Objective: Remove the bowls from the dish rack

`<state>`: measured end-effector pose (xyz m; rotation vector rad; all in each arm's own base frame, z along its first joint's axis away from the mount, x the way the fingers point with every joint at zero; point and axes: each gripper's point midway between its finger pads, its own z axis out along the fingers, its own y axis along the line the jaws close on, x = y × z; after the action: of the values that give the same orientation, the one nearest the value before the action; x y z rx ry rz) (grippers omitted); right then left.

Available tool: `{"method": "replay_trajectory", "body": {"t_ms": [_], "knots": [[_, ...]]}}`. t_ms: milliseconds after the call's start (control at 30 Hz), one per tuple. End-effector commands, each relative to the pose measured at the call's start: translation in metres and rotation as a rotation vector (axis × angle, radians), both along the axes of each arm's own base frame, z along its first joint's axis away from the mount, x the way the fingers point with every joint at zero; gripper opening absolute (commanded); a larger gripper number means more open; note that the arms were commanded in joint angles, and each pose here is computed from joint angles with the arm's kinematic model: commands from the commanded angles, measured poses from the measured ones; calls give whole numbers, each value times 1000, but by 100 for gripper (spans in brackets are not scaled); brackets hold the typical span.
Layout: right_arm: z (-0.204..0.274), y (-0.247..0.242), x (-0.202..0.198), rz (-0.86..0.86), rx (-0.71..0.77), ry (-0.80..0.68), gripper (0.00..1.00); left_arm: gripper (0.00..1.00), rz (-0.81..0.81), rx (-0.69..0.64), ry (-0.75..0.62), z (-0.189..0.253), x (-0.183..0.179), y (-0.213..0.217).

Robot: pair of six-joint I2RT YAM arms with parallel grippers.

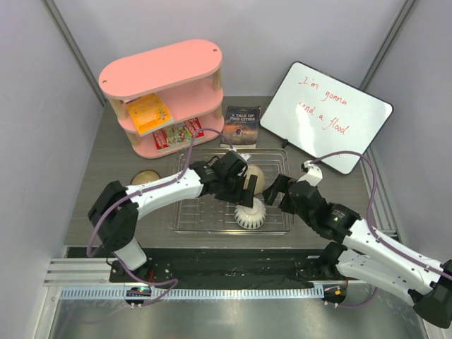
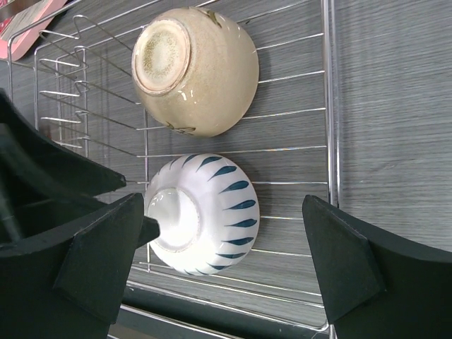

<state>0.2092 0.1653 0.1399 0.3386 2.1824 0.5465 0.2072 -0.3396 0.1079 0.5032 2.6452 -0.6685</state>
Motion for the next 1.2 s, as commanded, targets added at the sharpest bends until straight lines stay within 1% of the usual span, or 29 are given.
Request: {"method": "replay_trajectory", "body": {"t_ms": [0, 133, 400, 600, 633, 867, 967, 1033, 1100, 1133, 1167], "knots": [[16, -14, 4, -56, -22, -36, 100, 82, -6, -14, 9, -8, 3, -7], [19, -18, 3, -67, -12, -54, 100, 84, -4, -8, 8, -14, 4, -6], [6, -14, 2, -40, -41, -19, 100, 85, -50, -9, 61, -32, -2, -14], [1, -9, 1, -17, -40, -2, 100, 86, -103, -61, 146, -48, -15, -19], [1, -7, 1, -15, -37, -1, 100, 86, -119, -80, 177, -49, -21, -20], [-4, -2, 2, -1, -35, 12, 100, 86, -138, -146, 307, -65, -33, -21], [-8, -2, 1, 1, -39, 19, 100, 86, -145, -155, 332, -68, -36, -23], [-10, -2, 1, -1, -37, 22, 100, 85, -149, -162, 329, -66, -36, -24], [-11, -2, 1, -4, -39, 22, 100, 83, -153, -173, 327, -63, -35, -26], [-12, -3, 1, -6, -36, 23, 100, 81, -154, -179, 322, -60, -35, -27], [-14, -3, 1, -6, -39, 26, 100, 76, -154, -183, 316, -58, -34, -28]]}}
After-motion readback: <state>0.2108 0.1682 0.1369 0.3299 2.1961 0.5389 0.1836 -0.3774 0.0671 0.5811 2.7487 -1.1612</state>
